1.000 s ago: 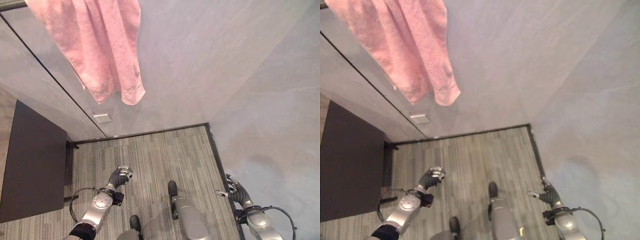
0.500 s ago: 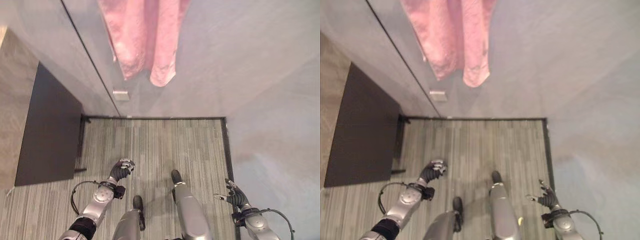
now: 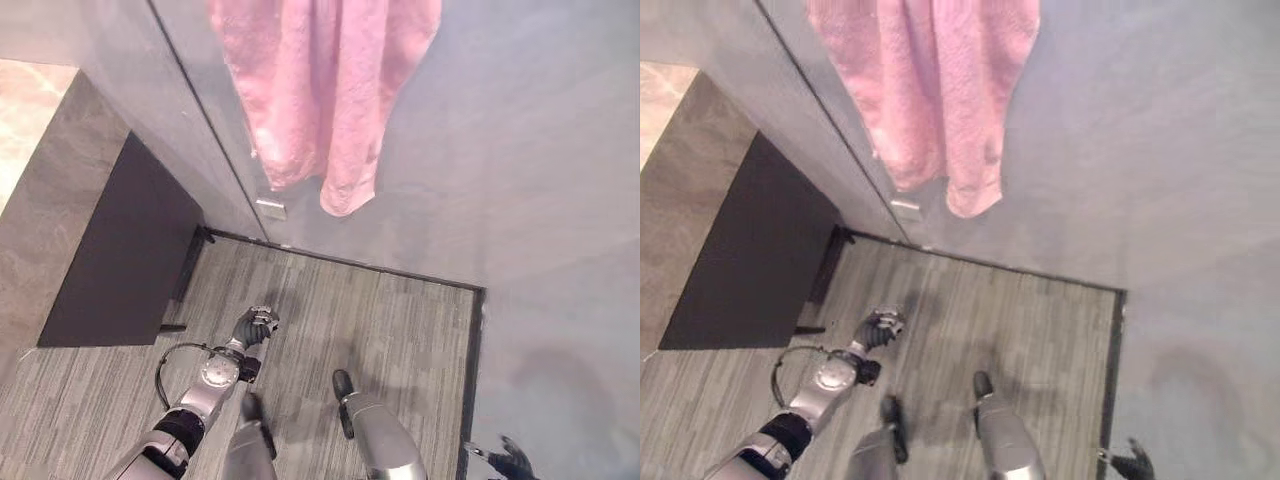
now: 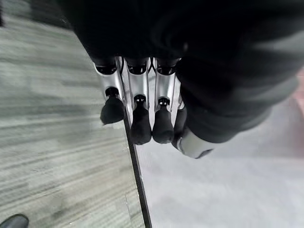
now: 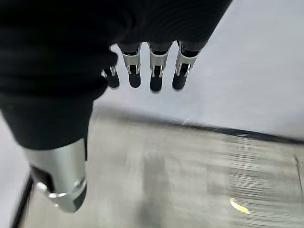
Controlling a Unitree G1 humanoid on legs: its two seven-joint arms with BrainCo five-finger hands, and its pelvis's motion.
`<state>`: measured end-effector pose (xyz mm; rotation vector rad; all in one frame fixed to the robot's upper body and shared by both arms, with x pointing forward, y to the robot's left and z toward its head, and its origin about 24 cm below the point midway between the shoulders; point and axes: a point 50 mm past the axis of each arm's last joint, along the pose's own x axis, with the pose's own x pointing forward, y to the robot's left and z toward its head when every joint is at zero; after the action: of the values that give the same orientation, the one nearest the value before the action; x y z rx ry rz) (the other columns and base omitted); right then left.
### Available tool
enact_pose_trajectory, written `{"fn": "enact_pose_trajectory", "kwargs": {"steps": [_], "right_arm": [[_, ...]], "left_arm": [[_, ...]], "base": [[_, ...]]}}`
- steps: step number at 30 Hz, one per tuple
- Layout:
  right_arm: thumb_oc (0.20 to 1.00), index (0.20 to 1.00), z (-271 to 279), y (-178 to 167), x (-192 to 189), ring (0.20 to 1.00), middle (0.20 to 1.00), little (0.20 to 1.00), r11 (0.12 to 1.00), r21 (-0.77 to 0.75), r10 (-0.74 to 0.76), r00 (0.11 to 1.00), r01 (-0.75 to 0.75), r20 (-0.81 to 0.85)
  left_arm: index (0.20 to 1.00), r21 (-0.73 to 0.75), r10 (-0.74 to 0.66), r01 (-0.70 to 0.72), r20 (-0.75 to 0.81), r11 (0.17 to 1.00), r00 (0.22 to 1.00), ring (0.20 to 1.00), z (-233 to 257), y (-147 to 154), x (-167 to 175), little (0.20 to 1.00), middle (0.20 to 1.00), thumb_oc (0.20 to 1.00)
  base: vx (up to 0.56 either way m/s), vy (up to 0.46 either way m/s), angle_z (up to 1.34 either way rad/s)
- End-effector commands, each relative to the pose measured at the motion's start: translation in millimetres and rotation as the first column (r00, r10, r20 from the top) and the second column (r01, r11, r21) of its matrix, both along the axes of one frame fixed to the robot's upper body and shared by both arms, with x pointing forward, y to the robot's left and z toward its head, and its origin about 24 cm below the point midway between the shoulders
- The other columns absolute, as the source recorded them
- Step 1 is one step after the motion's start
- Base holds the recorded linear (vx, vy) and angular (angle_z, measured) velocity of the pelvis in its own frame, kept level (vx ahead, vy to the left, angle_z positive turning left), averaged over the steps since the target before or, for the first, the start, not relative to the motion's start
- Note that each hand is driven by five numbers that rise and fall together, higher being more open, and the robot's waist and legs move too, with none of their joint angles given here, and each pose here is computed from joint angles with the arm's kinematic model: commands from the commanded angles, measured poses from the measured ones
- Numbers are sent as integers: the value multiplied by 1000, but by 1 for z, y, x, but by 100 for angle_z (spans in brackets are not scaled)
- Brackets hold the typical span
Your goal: Put brush and paste in cup on sink, flatten towel.
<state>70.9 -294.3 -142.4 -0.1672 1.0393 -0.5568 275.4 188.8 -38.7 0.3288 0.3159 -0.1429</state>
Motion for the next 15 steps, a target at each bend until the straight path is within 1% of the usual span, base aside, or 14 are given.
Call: {"fn": "enact_pose_trajectory", "kwargs": {"steps": [1, 3, 6, 7, 8, 10, 15], "right_arm": [[1000, 1000, 9, -15, -1, 1000, 1000, 1000, 991, -66, 117, 993, -118, -24], [1000, 1000, 10, -12, 7, 1000, 1000, 1000, 987, -69, 145, 989, -145, -2], [1000, 1000, 9, -4, 14, 1000, 1000, 1000, 975, -55, 215, 977, -214, -2], [1000, 1000, 9, -4, 14, 1000, 1000, 1000, 975, -55, 215, 977, -215, -2], [1000, 1000, 9, 2, 21, 1000, 1000, 1000, 956, -61, 287, 958, -287, -1], [1000, 1000, 11, 9, 34, 1000, 1000, 1000, 928, -75, 366, 931, -364, 14], [1000, 1000, 17, 19, 55, 1000, 1000, 1000, 886, -99, 460, 886, -454, 60]], "left_arm": [[200, -47, -42, 45, 75, 998, 996, 200, 11, -12, 1, 200, 200, 200], [200, -17, -66, 67, 87, 998, 994, 200, 14, -10, 3, 200, 200, 200], [200, 19, -67, 66, 68, 998, 995, 200, 9, -2, -3, 200, 200, 200], [200, 19, -67, 66, 68, 998, 995, 200, 9, -2, -3, 200, 200, 200], [200, 25, -46, 45, 53, 999, 998, 200, 5, 5, -10, 200, 200, 200], [200, 28, -5, 4, 37, 1000, 999, 200, 0, 14, -16, 200, 200, 200], [200, 9, 64, -64, 22, 998, 998, 200, -5, 26, -25, 200, 200, 200]], "base": [[111, 355, -162], [68, 344, -136], [52, 247, -51], [31, 238, -93], [22, 240, -92], [8, 244, -84], [-19, 115, -66]]}}
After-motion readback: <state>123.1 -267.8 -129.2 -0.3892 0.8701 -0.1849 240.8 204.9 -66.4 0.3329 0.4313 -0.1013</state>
